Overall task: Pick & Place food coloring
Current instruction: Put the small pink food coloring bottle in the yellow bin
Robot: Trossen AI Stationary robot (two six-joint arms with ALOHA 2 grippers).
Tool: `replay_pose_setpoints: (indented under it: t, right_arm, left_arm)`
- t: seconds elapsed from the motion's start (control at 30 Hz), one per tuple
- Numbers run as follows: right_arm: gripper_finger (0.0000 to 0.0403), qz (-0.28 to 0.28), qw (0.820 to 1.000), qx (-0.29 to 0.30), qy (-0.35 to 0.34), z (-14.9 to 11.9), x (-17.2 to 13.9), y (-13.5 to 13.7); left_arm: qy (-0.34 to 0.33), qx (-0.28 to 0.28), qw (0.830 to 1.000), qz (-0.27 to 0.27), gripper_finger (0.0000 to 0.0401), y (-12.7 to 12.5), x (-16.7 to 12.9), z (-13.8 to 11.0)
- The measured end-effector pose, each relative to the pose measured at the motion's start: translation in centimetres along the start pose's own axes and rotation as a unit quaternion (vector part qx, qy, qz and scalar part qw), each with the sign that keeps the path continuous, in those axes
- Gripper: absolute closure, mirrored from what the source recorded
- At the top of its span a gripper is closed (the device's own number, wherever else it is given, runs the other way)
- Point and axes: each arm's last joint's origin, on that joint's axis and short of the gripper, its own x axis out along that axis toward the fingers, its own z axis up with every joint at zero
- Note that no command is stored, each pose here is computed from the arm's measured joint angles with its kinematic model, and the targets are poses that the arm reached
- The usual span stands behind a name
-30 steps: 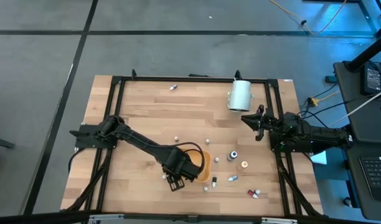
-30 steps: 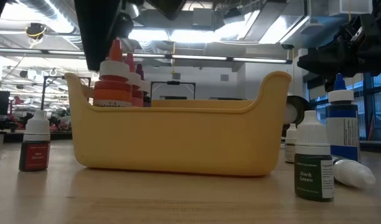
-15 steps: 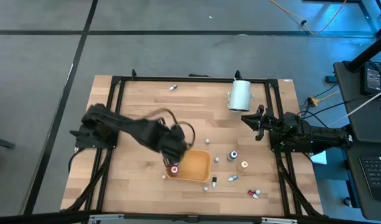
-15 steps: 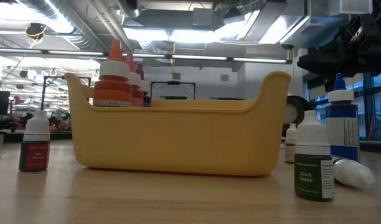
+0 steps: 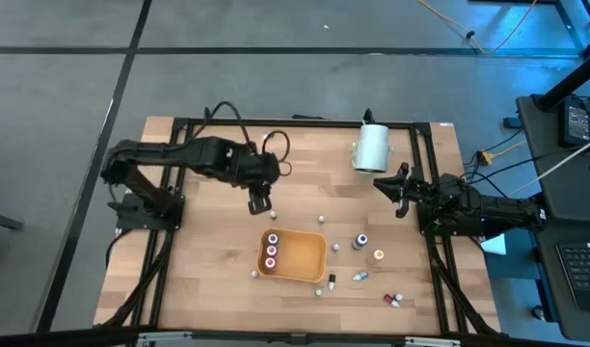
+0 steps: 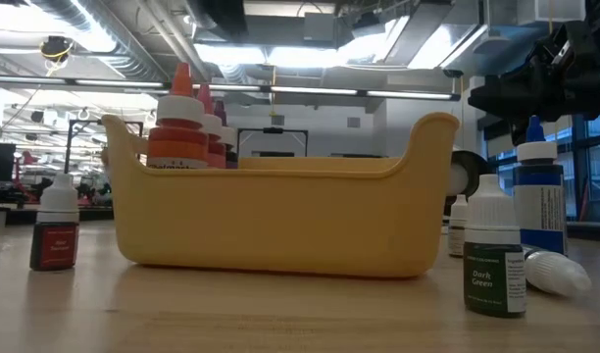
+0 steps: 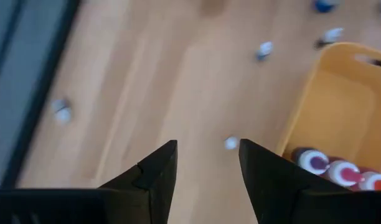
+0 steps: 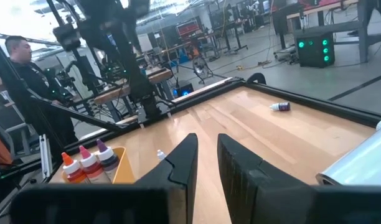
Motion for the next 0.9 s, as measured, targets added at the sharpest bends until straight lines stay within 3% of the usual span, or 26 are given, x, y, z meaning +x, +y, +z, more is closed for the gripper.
replay_pose_setpoints:
  t: [0.13, 0.27, 0.5, 0.9]
  right_arm:
    - [0.0337, -0.003, 1.0, -0.002, -0.001, 0.0, 0.0, 0.0]
    - [0.0337, -0.008, 1.0, -0.013, -0.004, 0.0, 0.0, 0.0]
    - [0.0337, -0.026, 0.999, -0.017, -0.013, 0.1, 0.0, -0.1]
    - [0.0337, -0.038, 0.999, -0.025, -0.017, 0.2, 0.0, -0.2]
  left_arm:
    - [-0.046, 0.032, 0.995, -0.078, 0.0244, 0.9, 3.2, -1.5]
    - [-0.063, 0.069, 0.989, -0.119, 0.0251, 1.1, 6.6, -3.4]
    - [-0.043, 0.102, 0.988, -0.112, 0.0251, 0.9, 10.5, -5.8]
    - [-0.074, 0.158, 0.973, -0.149, 0.0258, 0.6, 13.4, -8.0]
